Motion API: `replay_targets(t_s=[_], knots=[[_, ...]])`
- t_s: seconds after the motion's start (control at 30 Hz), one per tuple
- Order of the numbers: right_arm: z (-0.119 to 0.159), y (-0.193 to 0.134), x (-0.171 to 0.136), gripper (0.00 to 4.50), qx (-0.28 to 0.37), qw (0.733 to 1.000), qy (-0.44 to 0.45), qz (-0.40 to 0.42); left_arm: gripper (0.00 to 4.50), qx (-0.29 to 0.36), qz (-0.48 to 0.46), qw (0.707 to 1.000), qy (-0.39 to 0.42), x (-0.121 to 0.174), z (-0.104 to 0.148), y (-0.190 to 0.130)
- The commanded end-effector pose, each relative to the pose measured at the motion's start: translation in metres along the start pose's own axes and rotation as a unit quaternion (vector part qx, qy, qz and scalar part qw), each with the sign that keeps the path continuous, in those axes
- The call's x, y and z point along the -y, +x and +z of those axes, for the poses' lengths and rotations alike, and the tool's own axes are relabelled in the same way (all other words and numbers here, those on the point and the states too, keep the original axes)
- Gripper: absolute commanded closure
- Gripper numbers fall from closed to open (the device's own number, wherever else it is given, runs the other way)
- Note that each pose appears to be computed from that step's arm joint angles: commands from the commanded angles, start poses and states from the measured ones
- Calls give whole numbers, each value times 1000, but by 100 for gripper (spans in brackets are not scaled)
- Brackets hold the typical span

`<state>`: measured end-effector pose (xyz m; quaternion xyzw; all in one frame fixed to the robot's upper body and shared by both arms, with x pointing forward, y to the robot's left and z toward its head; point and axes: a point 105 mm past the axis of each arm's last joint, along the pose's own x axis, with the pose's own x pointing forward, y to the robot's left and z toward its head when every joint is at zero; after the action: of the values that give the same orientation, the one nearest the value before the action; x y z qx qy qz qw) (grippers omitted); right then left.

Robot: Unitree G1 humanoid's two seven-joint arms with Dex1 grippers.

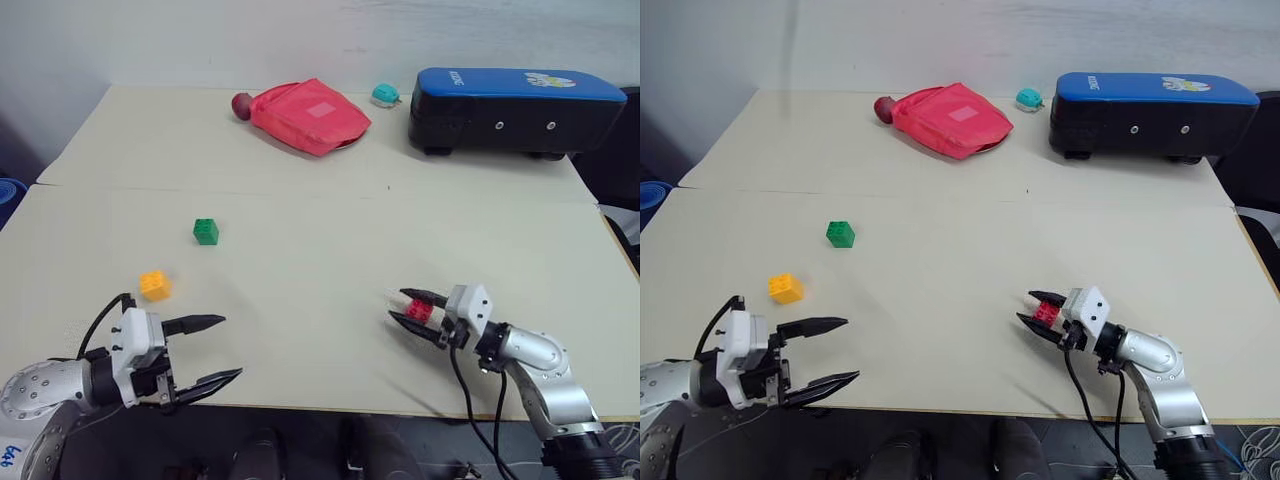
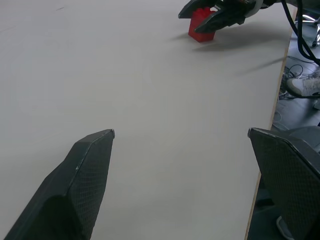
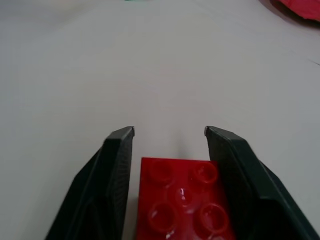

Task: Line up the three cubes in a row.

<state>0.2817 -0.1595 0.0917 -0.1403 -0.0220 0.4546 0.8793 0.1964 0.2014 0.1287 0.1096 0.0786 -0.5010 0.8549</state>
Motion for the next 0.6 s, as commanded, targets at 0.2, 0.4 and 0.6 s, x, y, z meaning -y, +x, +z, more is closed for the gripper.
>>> replay_targets(t_s=[0.2, 0.4, 0.6], knots=[[24, 8, -19, 297, 58, 992, -24, 111, 0, 9, 28, 999, 22, -1, 7, -5], [47, 58, -46, 297, 48, 968, -33, 245, 0, 3, 36, 999, 9, 1, -2, -9], [29, 82, -55, 297, 13, 955, -46, 293, 0, 4, 41, 999, 5, 3, -4, -8]])
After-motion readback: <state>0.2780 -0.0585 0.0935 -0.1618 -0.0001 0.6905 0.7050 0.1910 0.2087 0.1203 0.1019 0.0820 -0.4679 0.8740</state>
